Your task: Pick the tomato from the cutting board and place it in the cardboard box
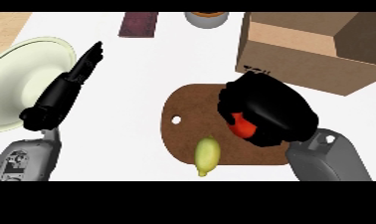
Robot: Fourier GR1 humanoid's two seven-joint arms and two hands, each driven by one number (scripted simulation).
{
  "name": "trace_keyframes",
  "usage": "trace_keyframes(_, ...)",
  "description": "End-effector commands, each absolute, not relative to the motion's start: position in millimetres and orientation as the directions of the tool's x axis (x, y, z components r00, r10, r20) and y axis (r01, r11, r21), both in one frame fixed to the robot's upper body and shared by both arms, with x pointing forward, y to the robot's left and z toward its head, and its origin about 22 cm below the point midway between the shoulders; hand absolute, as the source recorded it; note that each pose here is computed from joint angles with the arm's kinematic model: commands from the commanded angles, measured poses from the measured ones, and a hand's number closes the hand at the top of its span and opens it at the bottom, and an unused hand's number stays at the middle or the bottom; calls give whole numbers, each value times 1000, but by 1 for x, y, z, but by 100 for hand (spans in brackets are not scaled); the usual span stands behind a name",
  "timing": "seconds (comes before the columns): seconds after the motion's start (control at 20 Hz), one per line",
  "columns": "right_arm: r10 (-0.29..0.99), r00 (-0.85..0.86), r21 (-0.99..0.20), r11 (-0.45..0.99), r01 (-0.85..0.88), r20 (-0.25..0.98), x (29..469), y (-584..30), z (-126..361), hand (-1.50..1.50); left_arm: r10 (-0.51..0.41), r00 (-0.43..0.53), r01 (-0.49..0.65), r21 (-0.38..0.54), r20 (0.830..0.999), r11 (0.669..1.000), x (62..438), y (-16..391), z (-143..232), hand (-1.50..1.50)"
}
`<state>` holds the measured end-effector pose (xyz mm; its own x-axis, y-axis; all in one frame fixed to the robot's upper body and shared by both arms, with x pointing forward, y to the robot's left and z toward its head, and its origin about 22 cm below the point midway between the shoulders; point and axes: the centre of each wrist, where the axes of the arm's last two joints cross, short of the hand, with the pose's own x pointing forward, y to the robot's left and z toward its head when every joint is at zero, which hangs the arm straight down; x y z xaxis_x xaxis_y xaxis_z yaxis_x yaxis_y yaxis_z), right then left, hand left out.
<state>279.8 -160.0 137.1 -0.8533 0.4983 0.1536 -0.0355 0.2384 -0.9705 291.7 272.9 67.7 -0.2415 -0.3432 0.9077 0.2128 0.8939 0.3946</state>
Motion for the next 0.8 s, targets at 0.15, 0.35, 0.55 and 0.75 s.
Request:
trace_keyframes(0.15,655,-647,-857,515,5,390,299,-196,169,150,-356,-241,209,406,903,890,292,276,79,0)
trace_keyframes(0.35,729,-543,-843,534,69,417,326,-194,205,150,-351,-249,223,406,903,886,294,257,70,0)
trace_keyframes(0.55,749,-471,-811,575,111,466,361,-236,222,150,-344,-264,218,403,901,889,298,251,78,0)
trace_keyframes(0.75,801,-434,-853,507,127,412,394,-261,214,150,-334,-264,222,394,905,892,297,251,68,0)
